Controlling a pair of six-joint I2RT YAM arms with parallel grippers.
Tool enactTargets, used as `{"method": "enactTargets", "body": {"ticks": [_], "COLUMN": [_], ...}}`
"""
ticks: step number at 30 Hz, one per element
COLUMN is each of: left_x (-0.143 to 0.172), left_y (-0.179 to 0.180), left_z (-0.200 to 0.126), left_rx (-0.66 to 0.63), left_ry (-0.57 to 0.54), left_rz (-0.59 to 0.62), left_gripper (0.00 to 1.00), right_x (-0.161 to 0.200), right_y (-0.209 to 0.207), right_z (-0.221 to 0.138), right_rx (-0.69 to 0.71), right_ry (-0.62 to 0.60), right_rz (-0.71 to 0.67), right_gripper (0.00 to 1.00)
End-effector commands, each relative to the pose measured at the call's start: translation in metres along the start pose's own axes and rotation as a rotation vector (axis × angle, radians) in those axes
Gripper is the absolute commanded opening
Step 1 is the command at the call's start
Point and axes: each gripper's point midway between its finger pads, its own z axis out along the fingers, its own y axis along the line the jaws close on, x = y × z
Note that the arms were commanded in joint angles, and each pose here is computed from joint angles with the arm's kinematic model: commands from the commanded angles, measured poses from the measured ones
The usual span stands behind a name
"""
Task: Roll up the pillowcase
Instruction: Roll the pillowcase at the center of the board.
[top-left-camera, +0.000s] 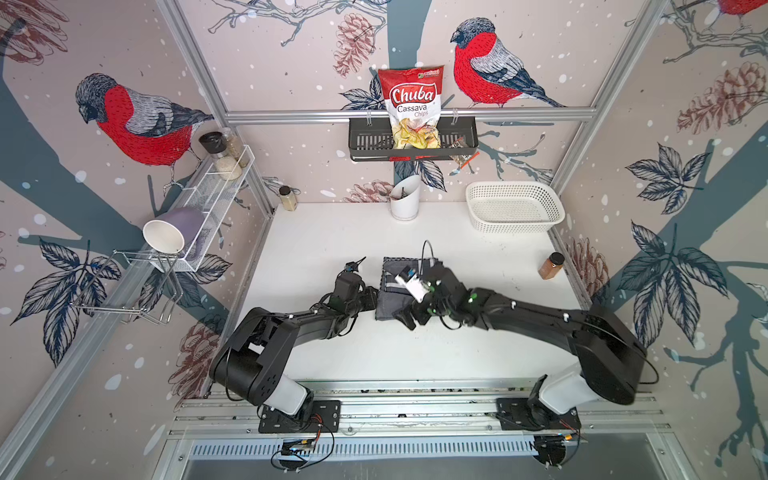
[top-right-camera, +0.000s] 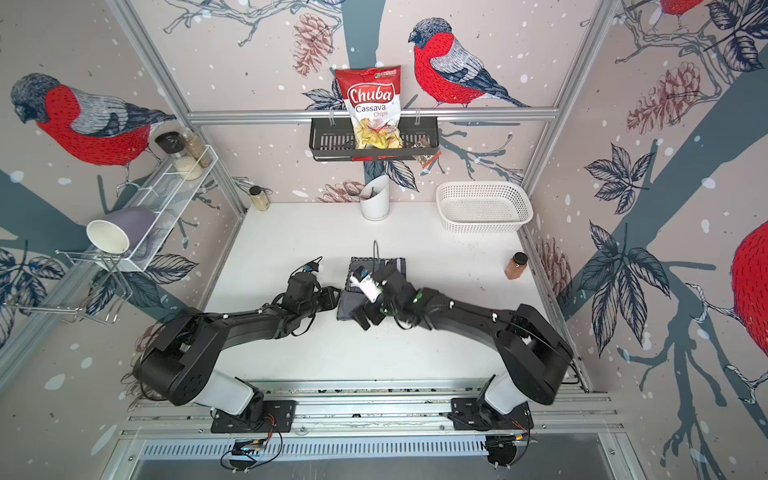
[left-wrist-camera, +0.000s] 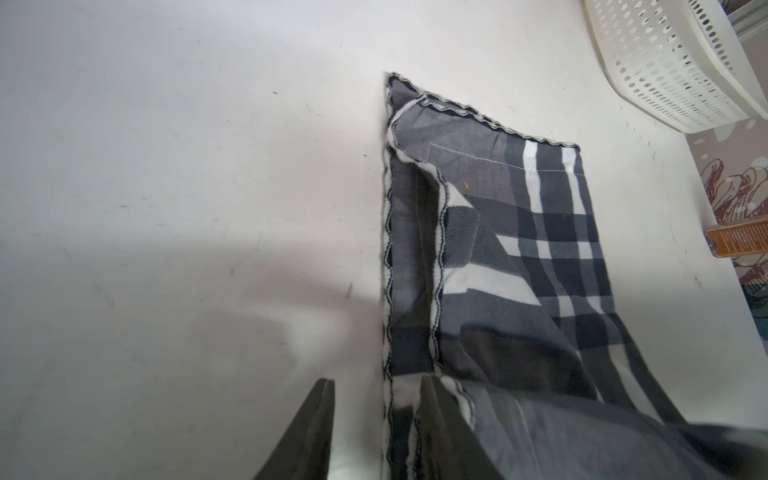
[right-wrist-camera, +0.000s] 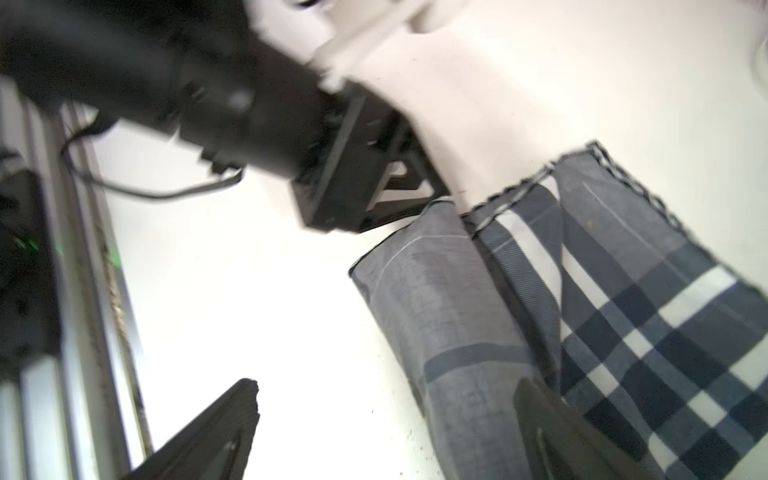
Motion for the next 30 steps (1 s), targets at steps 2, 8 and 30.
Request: {"method": "enactTargets", "body": {"ticks": [2,8,30], "left_x": [-0.003,-0.007,0.024], "left_y": [-0.002,-0.005,-0.086], "left_z": [0.005,0.004,0.022], "left_rx": [-0.001,0.005,0.211], "left_ry": [0.007,0.001,0.092], "left_rz": [-0.012,-0.011,0.049], "left_gripper": [0.4,0.41,0.45], "right_x": [-0.012,0.014,0.043], "right_y": [-0.047,-0.06,-0.078], "right_z": [-0.011,0.019,0.029], "right_rx": [0.429,0.263,-0.226], "right_ry": [-0.016,0.09,0.001], "right_rz": [-0.189,0.0,0.602], "right_gripper": [1.0,0.99,0.91]}}
